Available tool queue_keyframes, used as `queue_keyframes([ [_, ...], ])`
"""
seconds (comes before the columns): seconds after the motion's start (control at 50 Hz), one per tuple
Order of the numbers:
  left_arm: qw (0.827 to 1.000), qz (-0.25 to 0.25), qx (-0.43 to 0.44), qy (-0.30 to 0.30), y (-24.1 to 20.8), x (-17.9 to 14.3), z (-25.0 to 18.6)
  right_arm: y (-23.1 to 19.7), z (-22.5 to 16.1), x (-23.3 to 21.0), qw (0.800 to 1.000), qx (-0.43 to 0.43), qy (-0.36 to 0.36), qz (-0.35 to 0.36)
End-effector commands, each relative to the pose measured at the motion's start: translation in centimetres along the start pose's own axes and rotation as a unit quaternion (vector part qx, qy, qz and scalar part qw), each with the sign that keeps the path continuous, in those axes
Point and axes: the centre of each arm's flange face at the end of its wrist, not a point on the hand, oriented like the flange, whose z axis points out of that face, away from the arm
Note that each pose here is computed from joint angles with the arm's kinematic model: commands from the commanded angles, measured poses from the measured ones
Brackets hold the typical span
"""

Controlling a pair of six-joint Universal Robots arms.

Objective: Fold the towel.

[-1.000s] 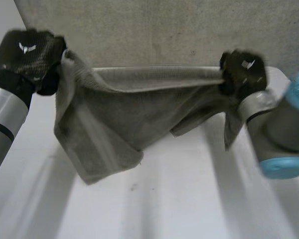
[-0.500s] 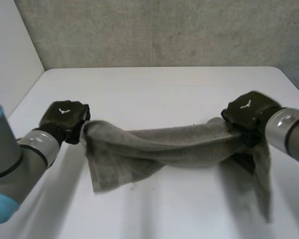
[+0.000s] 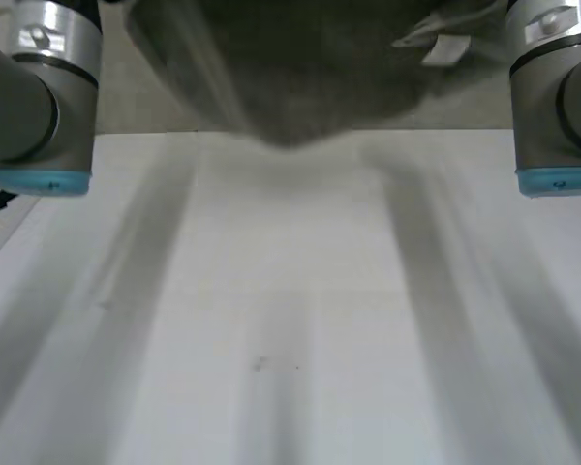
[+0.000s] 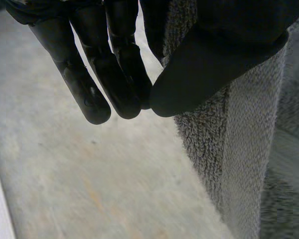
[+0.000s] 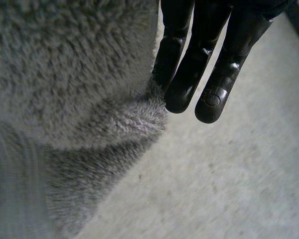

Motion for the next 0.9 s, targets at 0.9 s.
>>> queue_keyframes([
  [0.9, 0.887, 0.072, -0.408, 0.201, 6.4, 1.3, -22.1, 9.0, -21.0, -5.0, 0.795, -0.474, -0.208, 0.316],
])
